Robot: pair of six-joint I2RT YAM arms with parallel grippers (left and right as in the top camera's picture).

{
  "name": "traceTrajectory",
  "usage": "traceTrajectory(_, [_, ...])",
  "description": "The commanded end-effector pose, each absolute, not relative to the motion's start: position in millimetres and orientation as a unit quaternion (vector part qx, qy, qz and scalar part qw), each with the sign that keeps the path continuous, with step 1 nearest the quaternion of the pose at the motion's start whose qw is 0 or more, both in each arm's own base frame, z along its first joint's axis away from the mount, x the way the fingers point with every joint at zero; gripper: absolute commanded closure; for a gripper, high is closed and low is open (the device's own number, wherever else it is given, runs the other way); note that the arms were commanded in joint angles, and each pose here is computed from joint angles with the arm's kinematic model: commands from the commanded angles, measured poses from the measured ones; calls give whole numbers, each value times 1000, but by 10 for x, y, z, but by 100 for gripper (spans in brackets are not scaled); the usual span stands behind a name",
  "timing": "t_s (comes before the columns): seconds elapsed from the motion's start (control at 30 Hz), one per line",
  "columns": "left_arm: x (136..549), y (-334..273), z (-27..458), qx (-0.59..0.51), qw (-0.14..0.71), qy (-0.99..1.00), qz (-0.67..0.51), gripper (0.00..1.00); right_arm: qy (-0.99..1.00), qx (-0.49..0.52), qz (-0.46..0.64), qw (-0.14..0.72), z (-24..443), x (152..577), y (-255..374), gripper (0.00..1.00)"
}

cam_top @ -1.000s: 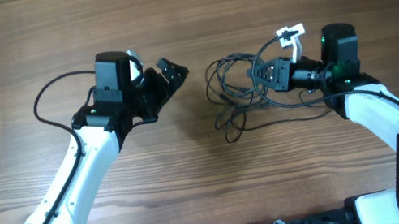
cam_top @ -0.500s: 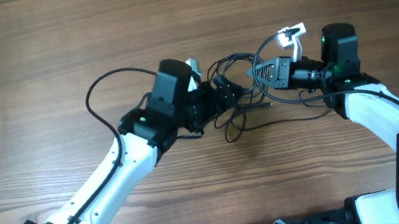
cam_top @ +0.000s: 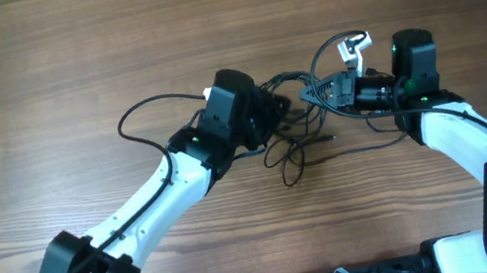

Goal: Untangle cables

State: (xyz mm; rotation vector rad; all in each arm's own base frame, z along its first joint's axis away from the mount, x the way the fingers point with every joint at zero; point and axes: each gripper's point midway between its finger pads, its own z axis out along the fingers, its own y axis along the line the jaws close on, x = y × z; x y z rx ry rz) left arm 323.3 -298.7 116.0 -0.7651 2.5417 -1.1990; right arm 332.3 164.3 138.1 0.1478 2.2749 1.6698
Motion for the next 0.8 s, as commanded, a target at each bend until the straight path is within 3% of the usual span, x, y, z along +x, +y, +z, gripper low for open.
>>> traceTrajectory(0.0, [3281, -2911, 1041, -278, 114, 870, -391, 96, 790, 47, 594, 144, 1390, 3284, 1666, 93])
traceTrajectory(0.03, [3326, -2863, 1063, -284, 118, 867, -392, 96, 790, 41, 593, 148, 1390, 3284, 1666, 78])
traceTrajectory(0.1, [3431, -2744, 1175, -268, 145, 866, -396, 96, 790, 39, 594, 148, 1395, 3279, 1667, 24])
traceTrajectory(0.13, [3480, -2669, 1272, -257, 161, 865, -400, 96, 788, 26, 595, 155, 1408, 3273, 1668, 4])
traceTrajectory(0.17, [3520, -2581, 1377, -261, 171, 859, -406, 96, 788, 15, 594, 162, 1413, 3268, 1670, 0])
traceTrajectory(0.33, [3606, -2084, 1806, -318, 202, 826, -420, 96, 789, -48, 575, 211, 1398, 3278, 1676, 0])
traceTrajectory(0.5, [3503, -2159, 2092, -315, 173, 803, -475, 96, 808, -87, 532, 238, 1283, 3287, 1889, 0])
traceTrajectory(0.53, [3482, -2207, 2134, -297, 169, 804, -486, 96, 811, -90, 524, 244, 1267, 3301, 1927, 0])
traceTrajectory(0.67, [3286, -2413, 2363, -31, 250, 828, -500, 96, 798, -121, 524, 272, 1367, 3329, 2060, 0])
traceTrajectory(0.77, [3221, -2326, 2391, -3, 260, 831, -492, 96, 807, -106, 505, 288, 1336, 3423, 1993, 0])
